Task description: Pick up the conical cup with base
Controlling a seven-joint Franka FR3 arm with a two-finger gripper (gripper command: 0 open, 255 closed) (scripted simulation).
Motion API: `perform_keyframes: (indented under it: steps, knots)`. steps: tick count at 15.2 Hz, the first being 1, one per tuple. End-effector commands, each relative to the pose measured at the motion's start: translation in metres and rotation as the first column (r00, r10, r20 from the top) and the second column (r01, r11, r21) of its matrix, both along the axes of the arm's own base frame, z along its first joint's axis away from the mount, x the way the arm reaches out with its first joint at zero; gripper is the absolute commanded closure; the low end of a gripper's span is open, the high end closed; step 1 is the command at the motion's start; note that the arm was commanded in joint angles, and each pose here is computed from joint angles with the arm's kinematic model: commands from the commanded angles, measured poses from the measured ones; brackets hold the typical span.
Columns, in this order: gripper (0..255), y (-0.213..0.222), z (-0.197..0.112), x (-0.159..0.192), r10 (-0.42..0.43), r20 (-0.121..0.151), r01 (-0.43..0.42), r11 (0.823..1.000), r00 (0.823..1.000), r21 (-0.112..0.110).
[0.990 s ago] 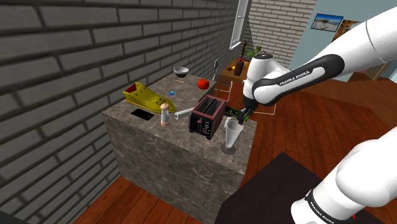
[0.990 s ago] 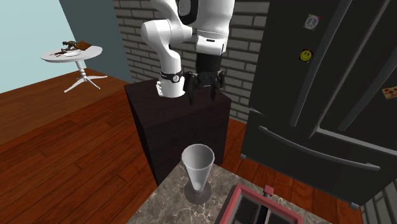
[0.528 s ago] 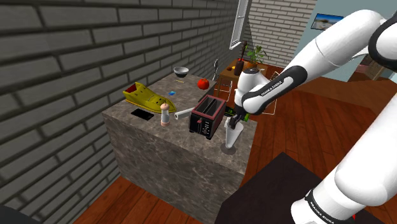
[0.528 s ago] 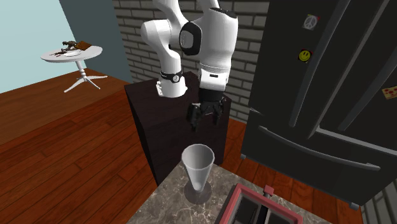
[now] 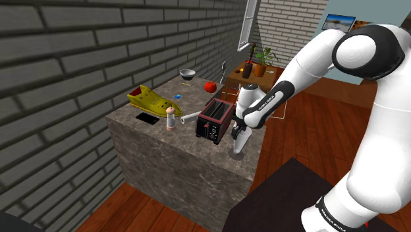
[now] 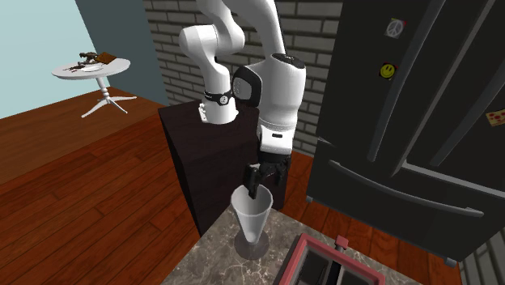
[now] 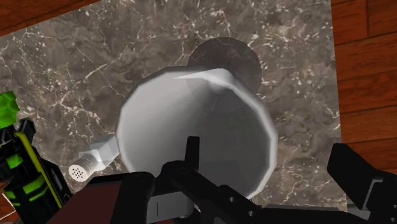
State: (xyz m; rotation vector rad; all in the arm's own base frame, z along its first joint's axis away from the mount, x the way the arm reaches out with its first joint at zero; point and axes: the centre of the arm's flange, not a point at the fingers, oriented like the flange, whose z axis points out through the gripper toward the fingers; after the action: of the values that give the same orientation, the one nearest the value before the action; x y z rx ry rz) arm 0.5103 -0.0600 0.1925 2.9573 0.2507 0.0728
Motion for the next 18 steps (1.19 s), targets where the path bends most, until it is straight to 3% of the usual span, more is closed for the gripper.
perform_keyframes:
  steps: [1, 5, 6, 15, 18]
  knots:
    - [0, -0.002, -0.011, 0.000, 0.000, 0.001, 0.000, 1.000, 1.000, 0.000]
    - [0, -0.002, -0.025, 0.000, 0.000, 0.001, 0.000, 1.000, 1.000, 0.000]
    - [255, -0.001, -0.024, 0.000, 0.000, 0.001, 0.000, 1.000, 1.000, 0.000]
    - [255, -0.002, -0.025, 0.000, 0.000, 0.001, 0.000, 1.000, 1.000, 0.000]
    - [255, -0.002, -0.009, 0.000, 0.000, 0.001, 0.000, 1.000, 1.000, 0.000]
